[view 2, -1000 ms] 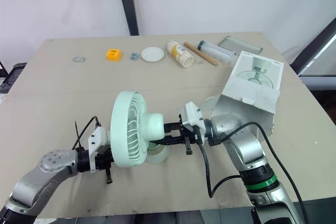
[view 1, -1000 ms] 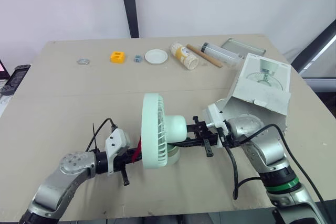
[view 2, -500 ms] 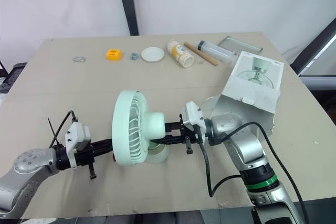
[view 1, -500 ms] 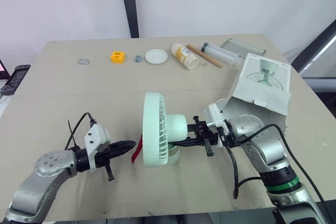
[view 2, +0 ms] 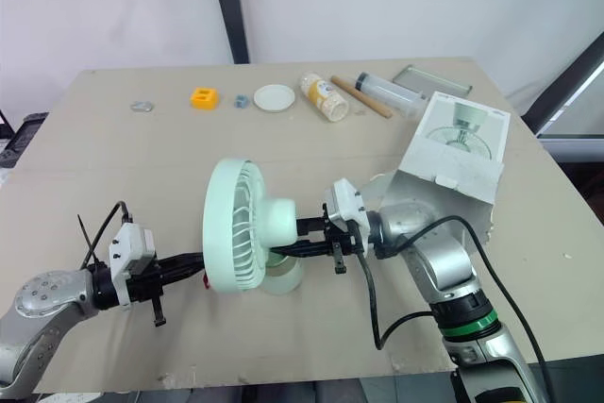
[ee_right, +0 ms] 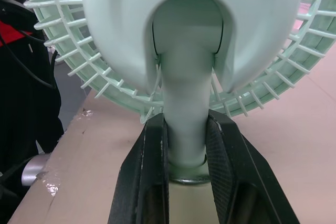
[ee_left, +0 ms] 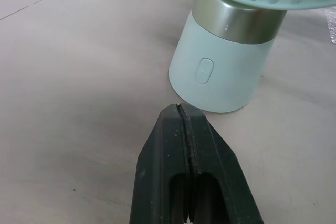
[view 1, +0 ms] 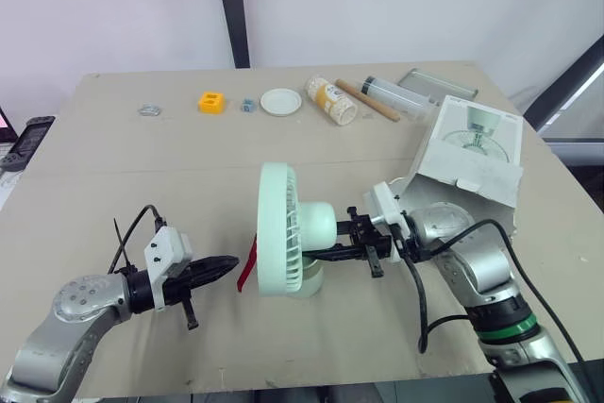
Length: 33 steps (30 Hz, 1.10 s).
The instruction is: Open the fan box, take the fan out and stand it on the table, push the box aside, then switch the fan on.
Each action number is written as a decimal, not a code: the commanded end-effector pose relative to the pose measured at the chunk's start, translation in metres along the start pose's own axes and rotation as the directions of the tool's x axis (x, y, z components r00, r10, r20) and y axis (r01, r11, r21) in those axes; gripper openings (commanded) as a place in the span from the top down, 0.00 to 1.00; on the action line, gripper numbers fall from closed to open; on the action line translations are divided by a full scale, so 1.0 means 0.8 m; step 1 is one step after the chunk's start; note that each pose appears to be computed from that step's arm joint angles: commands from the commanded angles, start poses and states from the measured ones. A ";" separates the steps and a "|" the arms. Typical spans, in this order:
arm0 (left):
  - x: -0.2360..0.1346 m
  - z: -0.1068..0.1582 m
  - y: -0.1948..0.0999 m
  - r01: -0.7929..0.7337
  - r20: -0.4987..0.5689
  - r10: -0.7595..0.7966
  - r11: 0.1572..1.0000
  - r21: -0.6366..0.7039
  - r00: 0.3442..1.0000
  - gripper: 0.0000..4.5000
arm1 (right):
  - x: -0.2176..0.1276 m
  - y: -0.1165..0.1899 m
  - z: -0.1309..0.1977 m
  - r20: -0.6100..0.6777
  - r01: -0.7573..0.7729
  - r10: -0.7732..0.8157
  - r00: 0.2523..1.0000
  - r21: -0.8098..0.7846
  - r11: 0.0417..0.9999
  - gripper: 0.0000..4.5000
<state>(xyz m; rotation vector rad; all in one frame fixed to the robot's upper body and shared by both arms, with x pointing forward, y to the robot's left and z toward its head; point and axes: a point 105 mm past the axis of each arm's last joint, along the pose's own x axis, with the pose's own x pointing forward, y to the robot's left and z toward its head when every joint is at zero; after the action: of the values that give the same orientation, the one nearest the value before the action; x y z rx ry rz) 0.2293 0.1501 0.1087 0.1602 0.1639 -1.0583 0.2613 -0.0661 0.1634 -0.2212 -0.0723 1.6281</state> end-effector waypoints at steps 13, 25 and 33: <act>-0.005 0.036 0.009 -0.091 0.166 0.078 0.993 0.074 0.983 0.02 | -0.017 -0.068 0.078 0.111 0.038 -0.027 0.993 -0.099 0.994 0.90; -0.001 0.042 0.005 -0.139 0.195 0.121 0.986 0.086 0.973 0.02 | -0.013 -0.120 0.058 0.076 0.037 -0.031 0.997 -0.085 0.996 0.90; 0.002 0.046 0.004 -0.149 0.198 0.127 0.984 0.101 0.972 0.02 | -0.003 -0.130 0.032 0.036 0.030 -0.028 0.999 -0.076 0.997 0.90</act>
<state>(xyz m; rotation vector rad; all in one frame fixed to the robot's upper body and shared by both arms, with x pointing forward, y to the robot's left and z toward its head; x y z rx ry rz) 0.2375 0.1468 0.1340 0.1335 -0.0342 -0.9265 0.3583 -0.0605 0.1908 -0.2120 -0.0888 1.5871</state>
